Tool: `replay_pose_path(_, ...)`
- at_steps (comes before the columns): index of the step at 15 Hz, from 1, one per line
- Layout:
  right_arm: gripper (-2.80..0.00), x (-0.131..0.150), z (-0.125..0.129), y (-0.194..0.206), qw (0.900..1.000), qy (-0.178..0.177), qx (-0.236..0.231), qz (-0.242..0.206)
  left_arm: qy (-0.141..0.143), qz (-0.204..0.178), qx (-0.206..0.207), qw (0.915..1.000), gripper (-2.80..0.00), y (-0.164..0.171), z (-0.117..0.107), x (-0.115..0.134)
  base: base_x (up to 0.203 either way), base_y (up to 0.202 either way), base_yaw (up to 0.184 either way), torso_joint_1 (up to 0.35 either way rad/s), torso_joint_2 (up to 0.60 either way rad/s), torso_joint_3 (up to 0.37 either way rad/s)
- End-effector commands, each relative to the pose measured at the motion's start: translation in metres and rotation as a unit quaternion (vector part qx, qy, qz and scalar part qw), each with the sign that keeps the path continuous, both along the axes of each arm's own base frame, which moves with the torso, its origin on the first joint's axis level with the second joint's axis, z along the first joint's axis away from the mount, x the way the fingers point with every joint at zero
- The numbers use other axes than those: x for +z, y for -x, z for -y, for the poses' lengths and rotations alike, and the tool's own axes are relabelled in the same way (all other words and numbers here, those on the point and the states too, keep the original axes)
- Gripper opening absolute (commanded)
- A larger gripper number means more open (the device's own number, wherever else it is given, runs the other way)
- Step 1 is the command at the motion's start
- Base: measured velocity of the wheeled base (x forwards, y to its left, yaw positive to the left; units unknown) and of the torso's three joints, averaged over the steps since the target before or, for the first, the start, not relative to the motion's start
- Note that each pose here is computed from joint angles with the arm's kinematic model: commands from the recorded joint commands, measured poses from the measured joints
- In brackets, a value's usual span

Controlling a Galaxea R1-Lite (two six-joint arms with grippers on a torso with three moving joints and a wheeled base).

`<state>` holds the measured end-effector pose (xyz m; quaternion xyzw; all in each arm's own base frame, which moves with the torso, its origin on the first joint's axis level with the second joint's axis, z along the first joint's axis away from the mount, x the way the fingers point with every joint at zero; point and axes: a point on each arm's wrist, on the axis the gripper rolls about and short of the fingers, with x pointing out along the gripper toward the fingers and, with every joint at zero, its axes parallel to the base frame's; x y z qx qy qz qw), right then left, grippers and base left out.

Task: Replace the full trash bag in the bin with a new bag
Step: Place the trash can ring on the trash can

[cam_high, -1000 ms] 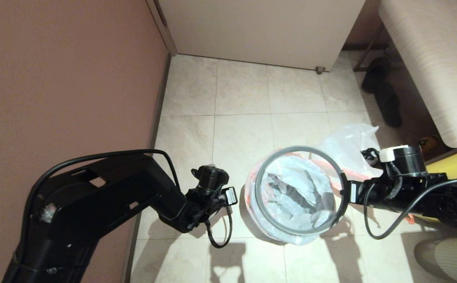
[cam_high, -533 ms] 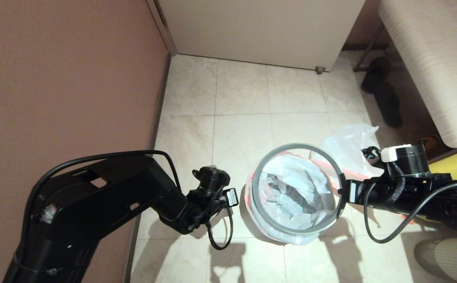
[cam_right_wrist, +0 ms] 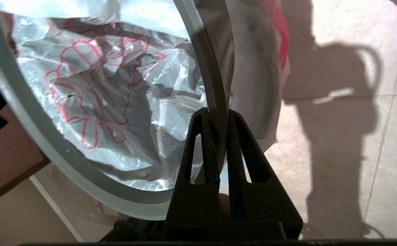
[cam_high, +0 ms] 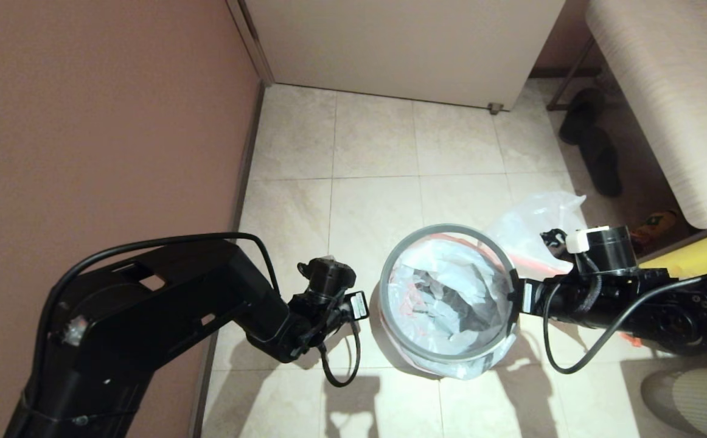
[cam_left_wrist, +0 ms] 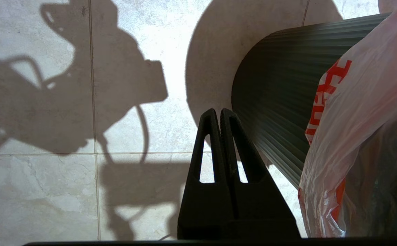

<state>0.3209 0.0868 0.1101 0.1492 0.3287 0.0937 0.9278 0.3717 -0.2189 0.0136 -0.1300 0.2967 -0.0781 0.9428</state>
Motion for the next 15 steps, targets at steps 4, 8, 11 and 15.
replay_pose_path(4,-2.8,-0.029,0.002,-0.014,1.0,0.011,-0.013,-0.017,0.001,0.001,0.001,1.0,-2.8,0.0,0.0,0.0,0.0,0.0,0.0,0.0,0.0,0.0)
replay_pose_path(8,-2.8,-0.041,0.003,-0.018,0.999,0.033,-0.029,-0.014,0.001,0.001,0.001,1.0,-2.8,0.0,0.0,0.0,0.0,0.0,0.0,0.0,0.0,0.0)
replay_pose_path(11,-2.8,-0.042,0.003,-0.019,0.999,0.038,-0.027,-0.01,0.001,0.001,0.002,1.0,-2.8,-0.001,0.0,0.0,0.0,0.0,0.0,0.0,0.0,0.0)
replay_pose_path(15,-2.8,-0.045,0.003,-0.02,0.999,0.039,-0.029,-0.007,-0.009,0.003,0.0,1.0,-2.8,0.002,0.003,-0.002,0.0,0.0,0.0,0.0,0.0,0.0)
